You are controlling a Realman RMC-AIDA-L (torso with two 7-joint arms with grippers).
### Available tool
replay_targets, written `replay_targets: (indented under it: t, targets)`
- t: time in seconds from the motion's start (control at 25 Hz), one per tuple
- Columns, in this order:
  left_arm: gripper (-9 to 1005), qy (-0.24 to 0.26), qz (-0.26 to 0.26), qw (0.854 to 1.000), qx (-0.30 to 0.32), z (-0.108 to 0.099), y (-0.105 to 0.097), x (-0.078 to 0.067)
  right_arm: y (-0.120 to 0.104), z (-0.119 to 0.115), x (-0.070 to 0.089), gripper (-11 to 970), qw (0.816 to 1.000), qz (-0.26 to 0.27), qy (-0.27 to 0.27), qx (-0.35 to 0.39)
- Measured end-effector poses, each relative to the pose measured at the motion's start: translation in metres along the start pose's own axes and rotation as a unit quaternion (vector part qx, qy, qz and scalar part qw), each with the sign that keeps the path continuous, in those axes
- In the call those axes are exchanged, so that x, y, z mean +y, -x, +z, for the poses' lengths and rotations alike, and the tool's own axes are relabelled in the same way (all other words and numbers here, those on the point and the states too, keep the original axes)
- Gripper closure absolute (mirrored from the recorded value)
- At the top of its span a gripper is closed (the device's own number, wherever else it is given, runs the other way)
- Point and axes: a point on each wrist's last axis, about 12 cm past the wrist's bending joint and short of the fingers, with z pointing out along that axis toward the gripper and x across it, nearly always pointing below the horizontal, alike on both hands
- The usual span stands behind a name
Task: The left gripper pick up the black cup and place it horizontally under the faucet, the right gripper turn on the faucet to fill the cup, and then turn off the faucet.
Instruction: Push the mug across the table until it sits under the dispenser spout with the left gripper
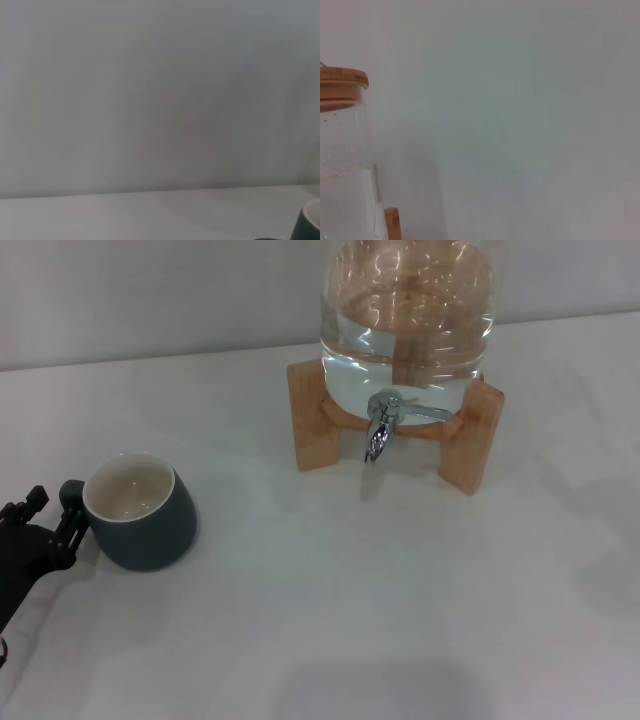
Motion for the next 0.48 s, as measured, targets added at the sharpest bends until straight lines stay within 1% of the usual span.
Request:
replay_targets:
  t: [0.44,0.48]
  targets:
    - [508,-0.001,-0.003,1.0,0.0,-0.0005,-0.0003,-0.0003,-0.0001,-0.0004,-0.0002,105,1.0,0.0,-0.001,0.0]
    - [525,-0.002,-0.003,1.0,-0.001,-0.0005,-0.0001,-0.0006,-0.0001,-0.0006,-0.0003,105,1.0,0.0,-0.001,0.0]
